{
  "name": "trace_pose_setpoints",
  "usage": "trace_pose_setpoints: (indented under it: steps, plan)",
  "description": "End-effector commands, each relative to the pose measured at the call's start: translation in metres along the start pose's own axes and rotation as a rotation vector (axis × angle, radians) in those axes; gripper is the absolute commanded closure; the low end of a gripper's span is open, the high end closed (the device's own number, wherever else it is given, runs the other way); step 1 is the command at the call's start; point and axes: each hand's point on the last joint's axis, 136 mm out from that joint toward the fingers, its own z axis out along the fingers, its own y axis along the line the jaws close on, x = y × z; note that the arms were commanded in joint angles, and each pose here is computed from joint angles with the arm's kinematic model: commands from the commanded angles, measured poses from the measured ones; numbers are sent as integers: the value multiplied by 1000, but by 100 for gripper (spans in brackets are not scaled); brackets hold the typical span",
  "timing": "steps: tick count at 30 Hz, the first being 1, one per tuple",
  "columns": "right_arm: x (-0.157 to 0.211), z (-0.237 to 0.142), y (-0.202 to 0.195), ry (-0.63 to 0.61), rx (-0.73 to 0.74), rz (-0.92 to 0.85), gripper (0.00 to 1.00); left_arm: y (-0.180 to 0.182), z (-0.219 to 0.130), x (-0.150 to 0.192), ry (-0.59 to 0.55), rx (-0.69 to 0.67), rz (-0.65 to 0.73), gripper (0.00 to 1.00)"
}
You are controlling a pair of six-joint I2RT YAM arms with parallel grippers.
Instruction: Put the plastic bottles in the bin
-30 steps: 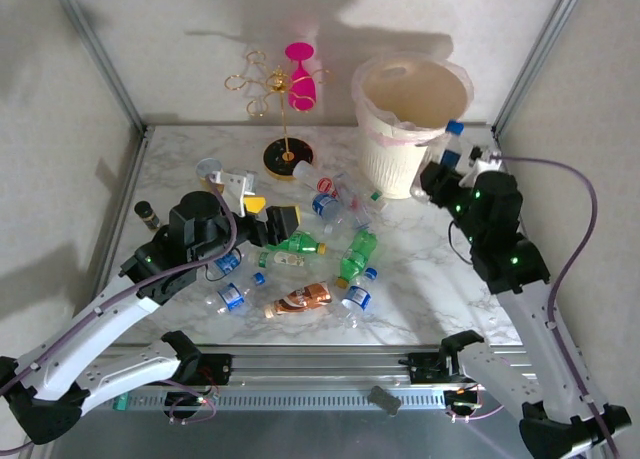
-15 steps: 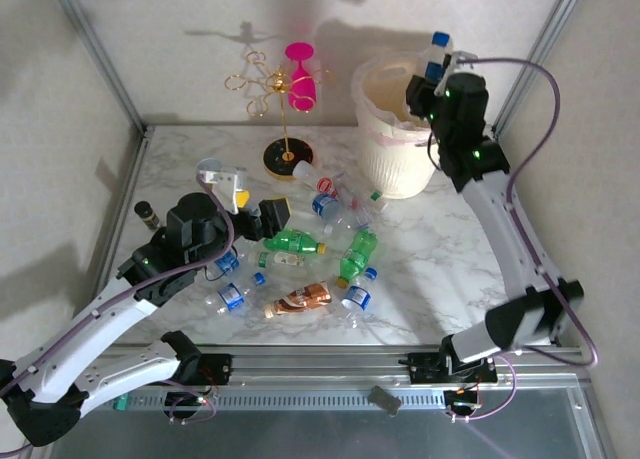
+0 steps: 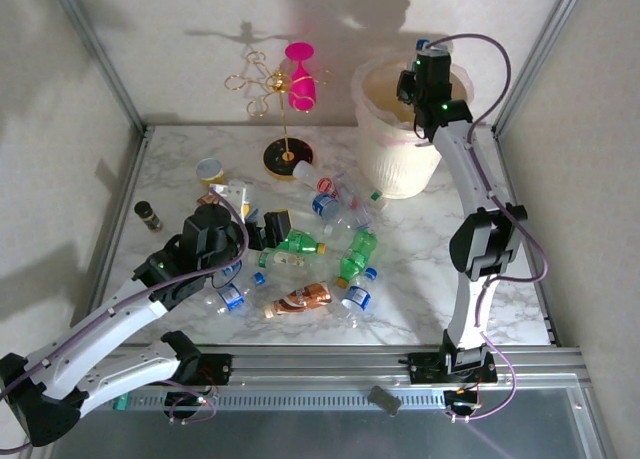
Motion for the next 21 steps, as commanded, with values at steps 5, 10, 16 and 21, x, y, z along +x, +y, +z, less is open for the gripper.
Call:
trace_pose_setpoints:
  steps: [5,10,16,21]
  plan:
    - [39,21,-9,122,29,-61,56,-1,4,1,-17,14,9,0]
    - [49,30,-11,146,41,-49,52,2,6,3,-12,-3,15,0]
    - [59,40,-11,177,43,-45,46,4,7,4,-12,-12,16,0]
    - [48,30,-12,151,42,-32,24,6,6,3,-16,-20,16,1]
